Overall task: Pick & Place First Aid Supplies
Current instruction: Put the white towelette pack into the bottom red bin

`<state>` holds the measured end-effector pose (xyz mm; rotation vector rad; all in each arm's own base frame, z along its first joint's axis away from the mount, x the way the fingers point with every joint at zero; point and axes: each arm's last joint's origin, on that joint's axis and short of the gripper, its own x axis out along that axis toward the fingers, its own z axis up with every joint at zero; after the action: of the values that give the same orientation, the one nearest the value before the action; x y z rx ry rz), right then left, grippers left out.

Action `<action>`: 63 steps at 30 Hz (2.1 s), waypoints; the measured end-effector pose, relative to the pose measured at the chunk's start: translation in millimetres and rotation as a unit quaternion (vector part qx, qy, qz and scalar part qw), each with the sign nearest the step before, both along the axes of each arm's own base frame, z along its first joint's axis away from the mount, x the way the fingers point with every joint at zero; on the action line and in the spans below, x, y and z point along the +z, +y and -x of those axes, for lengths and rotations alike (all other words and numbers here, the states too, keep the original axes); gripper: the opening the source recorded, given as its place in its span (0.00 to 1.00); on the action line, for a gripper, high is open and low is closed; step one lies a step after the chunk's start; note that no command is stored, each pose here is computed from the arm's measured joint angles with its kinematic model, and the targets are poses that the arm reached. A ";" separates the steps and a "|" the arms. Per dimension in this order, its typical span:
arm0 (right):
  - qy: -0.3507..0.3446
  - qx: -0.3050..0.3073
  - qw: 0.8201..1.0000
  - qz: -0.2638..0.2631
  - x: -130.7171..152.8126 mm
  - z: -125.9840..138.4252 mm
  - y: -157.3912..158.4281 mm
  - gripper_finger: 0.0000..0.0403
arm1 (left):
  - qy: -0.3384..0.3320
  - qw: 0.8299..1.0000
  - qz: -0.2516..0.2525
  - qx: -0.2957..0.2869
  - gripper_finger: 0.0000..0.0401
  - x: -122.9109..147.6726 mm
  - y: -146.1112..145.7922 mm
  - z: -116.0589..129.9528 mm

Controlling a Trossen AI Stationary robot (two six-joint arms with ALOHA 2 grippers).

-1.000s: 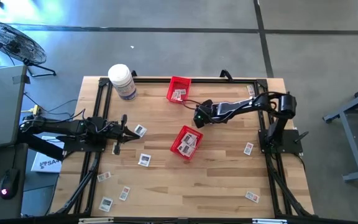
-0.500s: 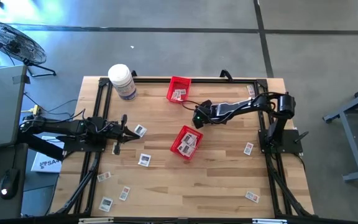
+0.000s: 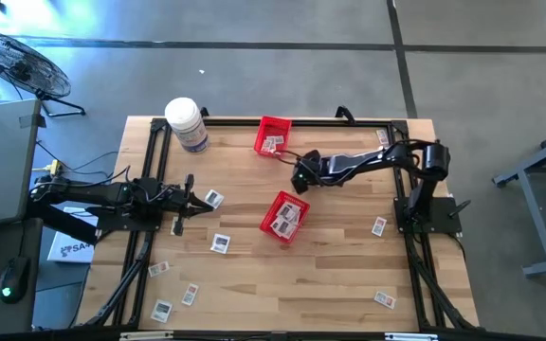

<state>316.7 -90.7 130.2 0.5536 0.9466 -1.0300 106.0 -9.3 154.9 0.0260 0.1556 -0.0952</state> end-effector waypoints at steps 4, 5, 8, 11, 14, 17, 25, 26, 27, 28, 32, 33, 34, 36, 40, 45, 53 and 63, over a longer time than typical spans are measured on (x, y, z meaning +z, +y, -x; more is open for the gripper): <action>-0.008 0.011 1.000 0.009 7.0 -5.0 -1.6 0.00 | 0.000 1.000 0.000 0.000 0.05 0.0 0.0 0.0; -0.008 0.014 1.000 0.010 7.6 -5.6 -1.7 0.00 | 0.000 1.000 0.000 0.000 0.05 0.0 0.0 0.0; -0.012 0.014 1.000 0.014 10.6 -7.9 -2.4 0.00 | 0.000 1.000 0.000 0.000 0.05 0.0 0.0 0.0; -0.011 0.013 1.000 0.015 11.0 -8.0 -2.3 0.01 | 0.000 1.000 0.000 0.000 0.05 0.0 0.0 0.0; -0.013 0.015 1.000 0.015 11.3 -8.5 -2.1 0.05 | 0.000 1.000 0.000 0.000 0.05 0.0 0.0 0.0; -0.007 0.015 1.000 0.019 9.0 -8.7 -2.4 0.12 | 0.000 1.000 0.000 0.000 0.05 0.0 0.0 0.0; 0.012 -0.018 1.000 0.019 -4.2 -6.9 -4.9 0.30 | 0.000 1.000 0.000 0.000 0.05 0.0 0.0 0.0; 0.014 -0.028 0.999 0.017 -4.8 -5.7 -4.7 0.31 | 0.000 1.000 0.000 0.000 0.05 0.0 0.0 0.0; 0.017 -0.037 0.999 0.018 -5.0 -4.5 -4.6 0.31 | 0.000 1.000 0.000 0.000 0.05 0.0 0.0 0.0; 0.020 -0.044 0.999 0.022 -5.1 -3.5 -4.6 0.32 | 0.000 1.000 0.000 0.000 0.05 0.0 0.0 0.0; 0.018 -0.062 0.998 0.022 -5.4 -2.5 -2.4 0.32 | 0.000 1.000 0.000 0.000 0.05 0.0 0.0 0.0; 0.014 -0.068 0.997 0.017 -5.5 -2.5 -2.2 0.32 | 0.000 1.000 0.000 0.000 0.05 0.0 0.0 0.0; 0.010 -0.075 0.997 0.010 -5.8 -2.1 -1.8 0.32 | 0.000 1.000 0.000 0.000 0.05 0.0 0.0 0.0; 0.004 -0.091 0.996 0.000 -6.2 -1.5 -0.5 0.32 | 0.000 1.000 0.000 0.000 0.05 0.0 0.0 0.0; 0.008 -0.108 0.994 0.001 -6.7 0.3 1.9 0.32 | 0.000 1.000 0.000 0.000 0.05 0.0 0.0 0.0; 0.017 -0.118 0.993 -0.007 -15.7 -1.1 1.1 0.32 | 0.000 1.000 0.000 0.000 0.05 0.0 0.0 0.0; 0.024 -0.124 0.992 -0.016 -27.1 -2.8 0.2 0.25 | 0.000 1.000 0.000 0.000 0.05 0.0 0.0 0.0; 0.012 -0.118 0.992 -0.032 -27.7 -4.8 -0.6 0.03 | 0.000 1.000 0.000 0.000 0.05 0.0 0.0 0.0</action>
<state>321.5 -91.3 102.5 0.7213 0.9533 -1.2232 106.1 -9.3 154.9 0.0260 0.1560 -0.0951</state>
